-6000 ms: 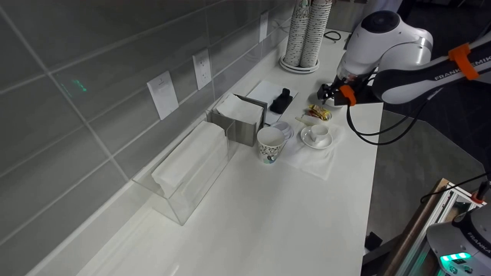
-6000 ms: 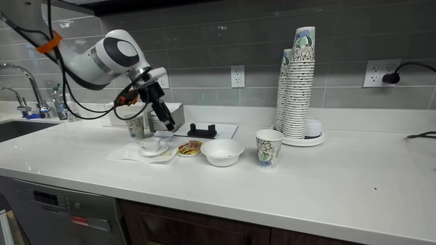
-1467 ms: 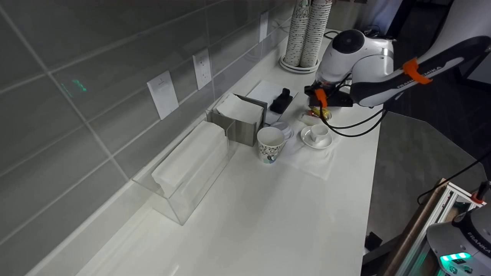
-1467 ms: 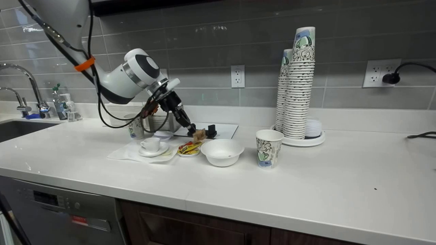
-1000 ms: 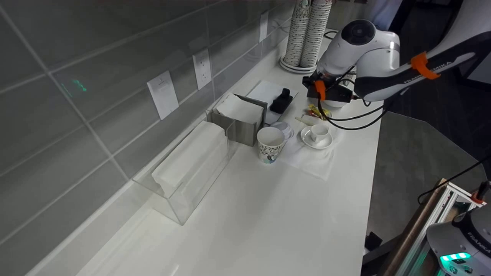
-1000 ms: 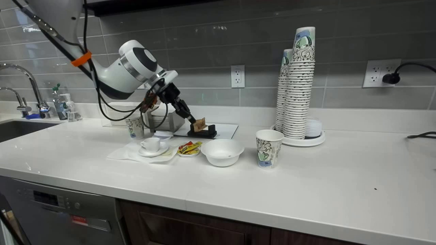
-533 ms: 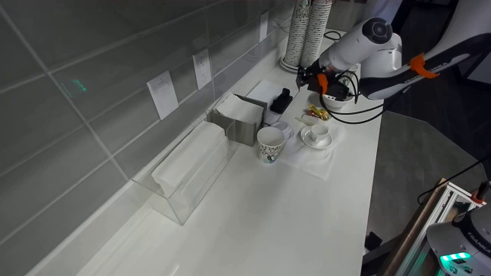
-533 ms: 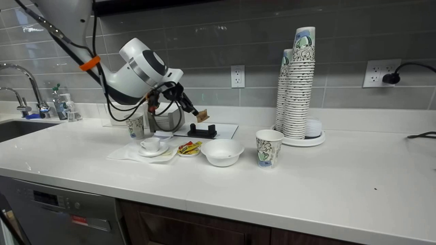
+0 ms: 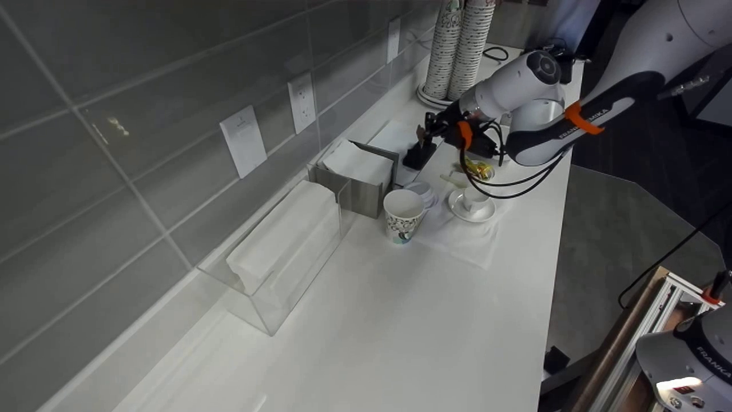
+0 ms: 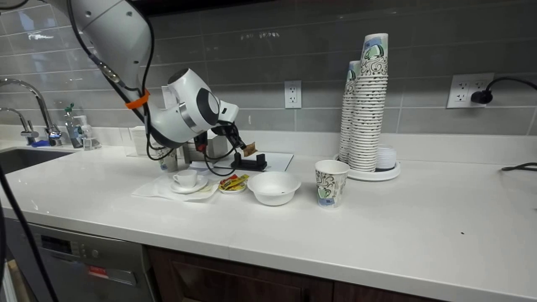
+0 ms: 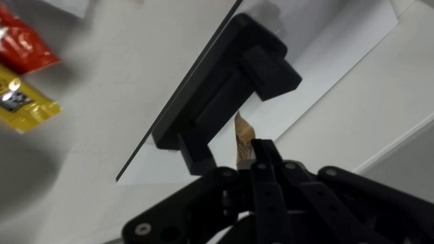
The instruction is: Pick the brown condiment packet from the small white plate in the middle and put it on the white tray, pick the yellow condiment packet from the small white plate in the middle and put it on the white tray, pick the red condiment packet from the small white plate and put it on the white tray
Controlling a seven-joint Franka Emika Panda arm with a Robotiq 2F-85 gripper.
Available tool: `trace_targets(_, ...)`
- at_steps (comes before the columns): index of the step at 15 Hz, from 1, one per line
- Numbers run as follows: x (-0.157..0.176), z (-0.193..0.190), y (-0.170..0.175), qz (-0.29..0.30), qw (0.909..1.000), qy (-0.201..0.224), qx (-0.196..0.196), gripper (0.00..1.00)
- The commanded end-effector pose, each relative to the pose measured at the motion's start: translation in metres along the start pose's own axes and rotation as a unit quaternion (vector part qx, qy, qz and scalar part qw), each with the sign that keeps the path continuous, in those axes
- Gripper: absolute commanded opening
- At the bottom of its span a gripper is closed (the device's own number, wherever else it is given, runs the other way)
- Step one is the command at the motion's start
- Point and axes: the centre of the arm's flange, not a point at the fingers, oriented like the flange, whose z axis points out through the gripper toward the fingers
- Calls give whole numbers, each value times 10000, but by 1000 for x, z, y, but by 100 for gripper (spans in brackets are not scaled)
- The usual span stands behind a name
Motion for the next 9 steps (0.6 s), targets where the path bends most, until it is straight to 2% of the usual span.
trace_targets(1, 38, 20, -25, -63, 9993, -189, 330, 0)
trace_targets(4, 49, 26, -33, -55, 9986, -246, 461, 0)
trace_targets(9, 66, 36, -36, -92, 9982, -452, 382, 0)
